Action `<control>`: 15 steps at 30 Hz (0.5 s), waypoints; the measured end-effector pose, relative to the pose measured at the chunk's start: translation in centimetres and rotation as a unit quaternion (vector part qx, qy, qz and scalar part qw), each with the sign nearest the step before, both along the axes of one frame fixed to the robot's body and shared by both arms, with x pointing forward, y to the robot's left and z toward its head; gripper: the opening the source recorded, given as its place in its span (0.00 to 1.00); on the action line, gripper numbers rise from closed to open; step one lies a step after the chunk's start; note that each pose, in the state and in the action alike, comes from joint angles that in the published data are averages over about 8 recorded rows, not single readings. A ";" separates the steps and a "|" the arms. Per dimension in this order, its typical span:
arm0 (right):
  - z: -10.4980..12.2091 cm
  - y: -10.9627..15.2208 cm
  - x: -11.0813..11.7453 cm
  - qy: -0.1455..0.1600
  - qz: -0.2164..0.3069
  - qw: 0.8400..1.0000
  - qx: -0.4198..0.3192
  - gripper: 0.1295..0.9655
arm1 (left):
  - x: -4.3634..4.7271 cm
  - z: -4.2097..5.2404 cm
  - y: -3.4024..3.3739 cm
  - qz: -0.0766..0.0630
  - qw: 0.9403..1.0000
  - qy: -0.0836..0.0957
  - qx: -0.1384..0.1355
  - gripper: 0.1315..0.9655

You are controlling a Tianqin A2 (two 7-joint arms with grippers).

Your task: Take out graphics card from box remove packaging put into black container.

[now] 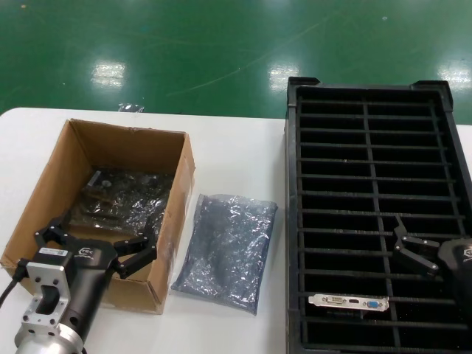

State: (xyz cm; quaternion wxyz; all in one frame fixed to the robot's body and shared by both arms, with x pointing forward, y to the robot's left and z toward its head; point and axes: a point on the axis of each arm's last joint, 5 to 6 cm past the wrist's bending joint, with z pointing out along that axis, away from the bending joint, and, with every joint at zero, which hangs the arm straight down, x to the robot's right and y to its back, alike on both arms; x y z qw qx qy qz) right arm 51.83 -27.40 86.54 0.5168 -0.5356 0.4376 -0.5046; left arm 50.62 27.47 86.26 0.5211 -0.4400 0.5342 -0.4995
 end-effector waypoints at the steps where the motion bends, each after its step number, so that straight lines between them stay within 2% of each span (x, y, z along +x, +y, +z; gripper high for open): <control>1: 0.0 0.0 0.0 0.000 0.000 1.000 0.000 1.00 | 0.00 0.00 0.00 0.000 1.000 0.000 0.000 1.00; 15: 0.0 0.0 0.0 0.000 0.000 1.000 0.000 1.00 | 0.00 0.00 0.00 0.000 1.000 0.000 0.000 1.00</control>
